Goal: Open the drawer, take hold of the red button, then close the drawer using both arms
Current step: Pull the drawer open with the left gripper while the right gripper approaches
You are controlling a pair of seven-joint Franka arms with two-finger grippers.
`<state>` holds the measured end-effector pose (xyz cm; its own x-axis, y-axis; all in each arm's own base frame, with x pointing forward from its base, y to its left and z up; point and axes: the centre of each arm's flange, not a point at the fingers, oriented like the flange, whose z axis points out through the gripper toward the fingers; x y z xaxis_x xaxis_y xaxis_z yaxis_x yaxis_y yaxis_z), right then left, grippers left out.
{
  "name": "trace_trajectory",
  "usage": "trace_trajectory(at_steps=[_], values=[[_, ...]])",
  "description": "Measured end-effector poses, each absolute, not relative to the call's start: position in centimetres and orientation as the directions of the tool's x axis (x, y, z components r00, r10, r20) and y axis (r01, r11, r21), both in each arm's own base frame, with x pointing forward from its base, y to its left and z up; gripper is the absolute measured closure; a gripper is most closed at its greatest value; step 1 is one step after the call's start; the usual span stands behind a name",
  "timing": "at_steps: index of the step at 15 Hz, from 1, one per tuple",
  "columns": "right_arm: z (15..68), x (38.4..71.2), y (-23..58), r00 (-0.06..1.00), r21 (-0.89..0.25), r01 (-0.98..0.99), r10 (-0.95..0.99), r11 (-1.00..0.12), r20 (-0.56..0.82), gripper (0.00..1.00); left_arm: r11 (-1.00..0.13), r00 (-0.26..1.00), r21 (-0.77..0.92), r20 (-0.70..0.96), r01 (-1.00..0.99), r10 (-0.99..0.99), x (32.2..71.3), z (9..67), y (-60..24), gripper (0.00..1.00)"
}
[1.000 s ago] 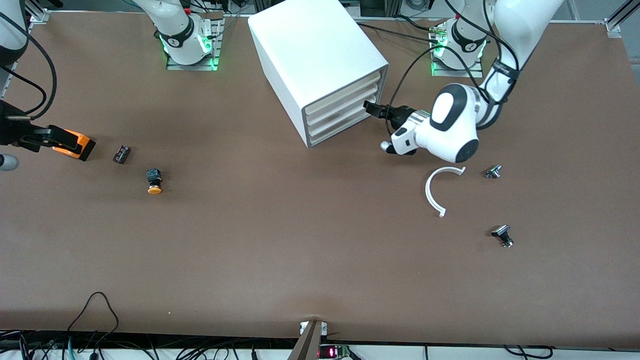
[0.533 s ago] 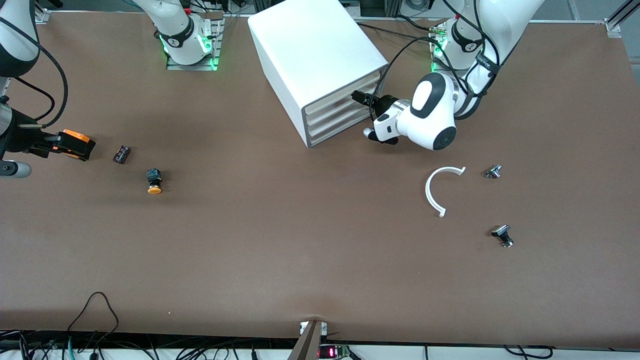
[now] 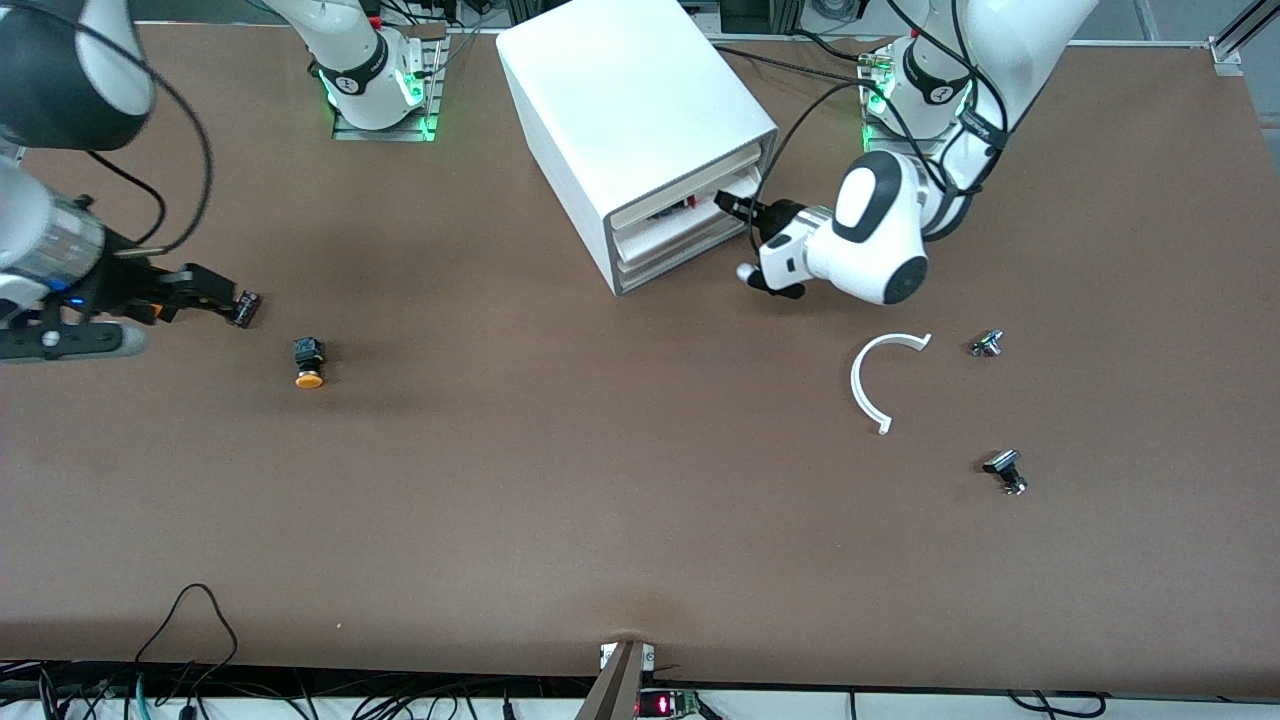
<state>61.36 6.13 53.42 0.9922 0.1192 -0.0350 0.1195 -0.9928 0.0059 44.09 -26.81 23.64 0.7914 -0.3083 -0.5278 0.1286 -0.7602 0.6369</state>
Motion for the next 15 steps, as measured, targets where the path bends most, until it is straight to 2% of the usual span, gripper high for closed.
trace_trajectory(at_steps=[2, 4, 7, 10, 11, 15], values=[[52.3, 61.9, 9.1, 0.986, 0.006, 0.166, 0.166, -0.986, -0.020, 0.00, -0.758, 0.836, 0.641, -0.478, 0.124, -0.268, 47.6, 24.5, -23.1, 0.67], [50.7, 62.4, 11.1, 0.981, -0.013, 0.194, 0.194, -0.981, -0.017, 0.00, -0.766, 0.866, 0.633, -0.440, 0.111, -0.238, 50.1, 25.5, -20.5, 0.67], [48.6, 62.7, 14.8, 0.969, -0.096, 0.245, 0.248, -0.965, -0.019, 0.00, -0.769, 0.873, 0.630, -0.430, 0.110, -0.228, 50.7, 25.7, -19.9, 0.67], [46.6, 62.4, 20.8, 0.929, -0.107, 0.370, 0.371, -0.923, 0.016, 0.00, -0.778, 0.898, 0.616, -0.401, 0.121, -0.178, 51.9, 26.1, -18.7, 0.46], [46.1, 62.0, 23.6, 0.903, -0.106, 0.430, 0.429, -0.897, 0.034, 0.00, -0.780, 0.912, 0.615, -0.377, 0.116, -0.163, 52.6, 26.7, -18.2, 0.33], [46.1, 59.2, 34.9, 0.800, -0.105, 0.600, 0.593, -0.793, 0.094, 0.00, -0.836, 0.966, 0.549, -0.224, 0.014, -0.131, 56.0, 32.0, -14.5, 0.00]])
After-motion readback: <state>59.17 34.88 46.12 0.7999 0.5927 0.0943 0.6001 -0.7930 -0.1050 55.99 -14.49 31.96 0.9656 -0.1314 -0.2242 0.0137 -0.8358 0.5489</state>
